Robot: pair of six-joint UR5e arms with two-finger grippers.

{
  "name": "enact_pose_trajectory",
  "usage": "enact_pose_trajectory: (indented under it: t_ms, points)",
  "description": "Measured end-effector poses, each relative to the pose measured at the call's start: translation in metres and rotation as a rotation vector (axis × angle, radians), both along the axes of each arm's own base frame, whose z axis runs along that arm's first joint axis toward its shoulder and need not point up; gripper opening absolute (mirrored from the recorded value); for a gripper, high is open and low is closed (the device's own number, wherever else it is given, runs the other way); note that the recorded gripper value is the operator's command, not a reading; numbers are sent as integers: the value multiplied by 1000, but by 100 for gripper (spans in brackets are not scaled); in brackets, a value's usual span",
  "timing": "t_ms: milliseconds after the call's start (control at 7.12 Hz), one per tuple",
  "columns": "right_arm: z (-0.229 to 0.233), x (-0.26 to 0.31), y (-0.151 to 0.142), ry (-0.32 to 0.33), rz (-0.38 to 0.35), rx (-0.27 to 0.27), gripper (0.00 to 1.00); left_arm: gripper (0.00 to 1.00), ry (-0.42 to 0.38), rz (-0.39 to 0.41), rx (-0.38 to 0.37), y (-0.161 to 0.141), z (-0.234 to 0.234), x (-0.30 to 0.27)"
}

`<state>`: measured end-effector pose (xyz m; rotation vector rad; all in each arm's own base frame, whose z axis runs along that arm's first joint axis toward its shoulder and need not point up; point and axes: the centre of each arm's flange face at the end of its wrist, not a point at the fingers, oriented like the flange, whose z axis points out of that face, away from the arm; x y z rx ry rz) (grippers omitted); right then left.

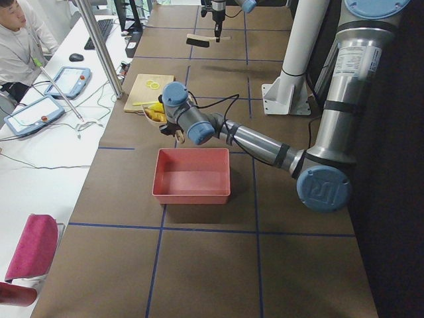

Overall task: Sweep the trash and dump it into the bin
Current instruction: 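Carry the loaded dustpan with the left gripper over the pink bin, then tilt the dustpan with the left gripper to dump items into the bin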

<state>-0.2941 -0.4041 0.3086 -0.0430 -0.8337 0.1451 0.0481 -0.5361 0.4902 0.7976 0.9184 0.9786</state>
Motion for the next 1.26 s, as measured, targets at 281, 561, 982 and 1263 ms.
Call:
enact_pose_trajectory:
  t_ms: [281,561,982,1263]
  points:
    - [4,-2,0,8,-6,5,1,1,17,-2,31,1,58,-59]
    - [6,-4,-1,16,-4,8,1,1,-122,47,201,0,83,-66]
    - [7,-12,3,25,-9,17,1,2,-371,160,421,-5,103,-79]
    - [8,-14,4,26,-13,16,1,1,-503,193,494,-9,95,-72]
